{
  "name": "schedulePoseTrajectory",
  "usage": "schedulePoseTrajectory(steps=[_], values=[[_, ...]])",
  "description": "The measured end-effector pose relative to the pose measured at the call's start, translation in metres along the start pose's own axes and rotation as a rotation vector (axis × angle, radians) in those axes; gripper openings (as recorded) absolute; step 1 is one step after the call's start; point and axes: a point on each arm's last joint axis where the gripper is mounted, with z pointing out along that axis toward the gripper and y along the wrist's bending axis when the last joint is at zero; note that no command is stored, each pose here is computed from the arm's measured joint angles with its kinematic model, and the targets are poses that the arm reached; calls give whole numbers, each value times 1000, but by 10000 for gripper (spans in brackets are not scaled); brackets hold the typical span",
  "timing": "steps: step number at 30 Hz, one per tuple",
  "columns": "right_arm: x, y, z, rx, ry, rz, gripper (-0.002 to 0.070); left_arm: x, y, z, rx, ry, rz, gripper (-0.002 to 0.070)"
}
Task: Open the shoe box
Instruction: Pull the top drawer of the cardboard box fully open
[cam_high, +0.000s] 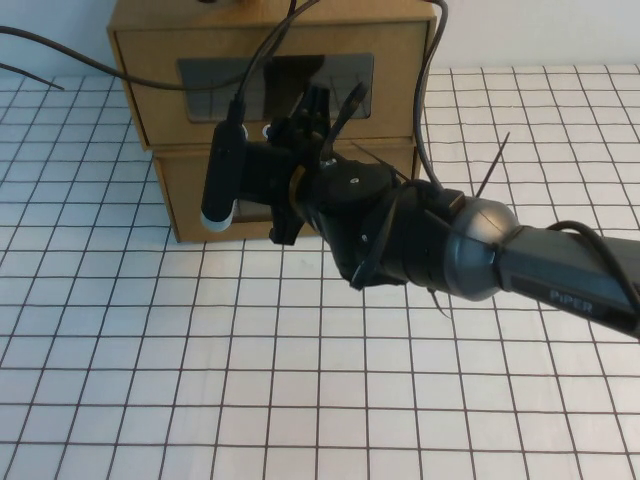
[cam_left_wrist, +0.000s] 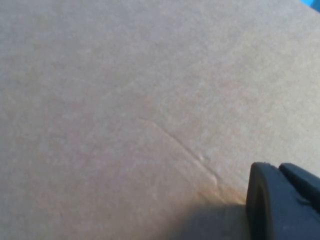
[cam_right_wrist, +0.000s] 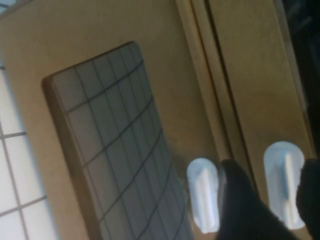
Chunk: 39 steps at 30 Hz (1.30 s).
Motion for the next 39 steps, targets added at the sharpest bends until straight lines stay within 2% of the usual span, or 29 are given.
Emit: schedulePoseTrajectory(steps=[15, 21, 24, 30, 39], values=[[7, -2, 7, 0, -9, -36, 232, 0, -1, 0, 6, 4, -1, -2], [9, 1, 12, 21, -6, -112, 197, 1, -1, 0, 11, 12, -1, -2], [10, -1, 14, 42, 12, -111, 183, 1, -2, 0, 17, 15, -2, -2], [6, -6, 15, 68, 13, -15, 172, 1, -2, 0, 21, 15, -6, -2], [6, -9, 16, 88, 26, -50, 172, 2, -2, 0, 26, 18, -7, -2]])
